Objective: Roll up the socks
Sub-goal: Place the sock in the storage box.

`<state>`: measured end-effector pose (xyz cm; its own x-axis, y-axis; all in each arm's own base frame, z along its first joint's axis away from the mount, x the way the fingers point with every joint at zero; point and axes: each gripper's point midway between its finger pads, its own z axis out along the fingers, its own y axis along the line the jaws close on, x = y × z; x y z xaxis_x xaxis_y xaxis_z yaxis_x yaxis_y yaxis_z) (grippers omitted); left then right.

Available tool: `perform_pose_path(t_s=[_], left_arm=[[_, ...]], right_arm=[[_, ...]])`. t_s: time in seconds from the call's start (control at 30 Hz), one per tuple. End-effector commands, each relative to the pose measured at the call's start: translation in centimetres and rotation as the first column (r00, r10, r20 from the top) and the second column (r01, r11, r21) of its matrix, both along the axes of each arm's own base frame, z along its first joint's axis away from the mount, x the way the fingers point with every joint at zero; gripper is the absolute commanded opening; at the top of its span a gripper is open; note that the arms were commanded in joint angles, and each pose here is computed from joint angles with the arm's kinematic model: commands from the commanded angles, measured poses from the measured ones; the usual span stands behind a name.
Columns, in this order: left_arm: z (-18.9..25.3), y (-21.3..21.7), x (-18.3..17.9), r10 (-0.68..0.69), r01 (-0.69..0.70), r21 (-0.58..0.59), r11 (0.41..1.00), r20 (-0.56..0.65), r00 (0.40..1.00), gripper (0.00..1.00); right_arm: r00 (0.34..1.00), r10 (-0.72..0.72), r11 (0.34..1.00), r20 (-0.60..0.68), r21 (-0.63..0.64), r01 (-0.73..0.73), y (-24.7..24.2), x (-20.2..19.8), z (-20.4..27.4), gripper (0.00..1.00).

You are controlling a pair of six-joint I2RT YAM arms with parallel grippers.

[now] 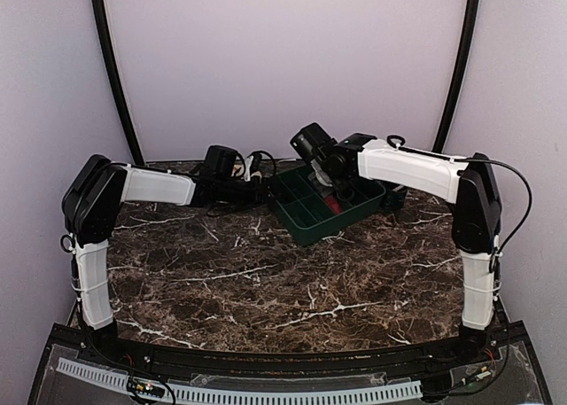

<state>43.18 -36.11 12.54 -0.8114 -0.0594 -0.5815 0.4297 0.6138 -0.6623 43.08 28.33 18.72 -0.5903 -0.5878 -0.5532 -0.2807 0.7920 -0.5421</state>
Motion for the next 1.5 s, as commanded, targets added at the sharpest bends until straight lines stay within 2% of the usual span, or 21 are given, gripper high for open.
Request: perform_pose_path(t_s=[0.0,0.23,0.47,0.57,0.73,0.97,1.47], left_arm=[[0.5,0.0,0.2,0.017,-0.017,0.009,1.000,0.012,1.000,0.53],[-0.8,1.4,-0.1,0.105,-0.105,0.018,0.994,-0.032,0.994,0.52],[-1.9,2.3,-0.8,0.143,-0.141,0.026,0.990,-0.063,0.988,0.52],[-2.1,2.4,-1.0,0.147,-0.146,0.022,0.989,-0.069,0.987,0.52],[-2.0,2.5,-1.1,0.150,-0.149,0.010,0.989,-0.072,0.986,0.52],[-1.3,2.1,-1.1,0.130,-0.131,-0.012,0.991,-0.058,0.990,0.52],[-1.1,1.7,-1.0,0.108,-0.109,-0.016,0.994,-0.054,0.993,0.52]], right_arm=[[0.996,0.010,0.991,0.087,-0.131,0.002,0.4,0.1,-0.5,0.00],[0.997,0.033,0.968,0.064,-0.249,-0.017,2.1,-0.7,-4.7,0.00],[0.998,0.054,0.958,-0.016,-0.280,-0.057,3.2,-1.4,-8.0,0.00],[0.995,0.073,0.966,-0.065,-0.243,-0.086,3.8,-1.9,-8.8,0.00],[0.976,0.107,0.987,-0.187,-0.097,-0.127,5.2,-2.6,-9.8,0.00],[0.946,0.089,0.995,-0.313,0.071,-0.070,4.6,-1.8,-10.6,0.00],[0.864,0.097,0.982,-0.495,0.189,-0.002,3.3,-1.3,-13.7,0.00]])
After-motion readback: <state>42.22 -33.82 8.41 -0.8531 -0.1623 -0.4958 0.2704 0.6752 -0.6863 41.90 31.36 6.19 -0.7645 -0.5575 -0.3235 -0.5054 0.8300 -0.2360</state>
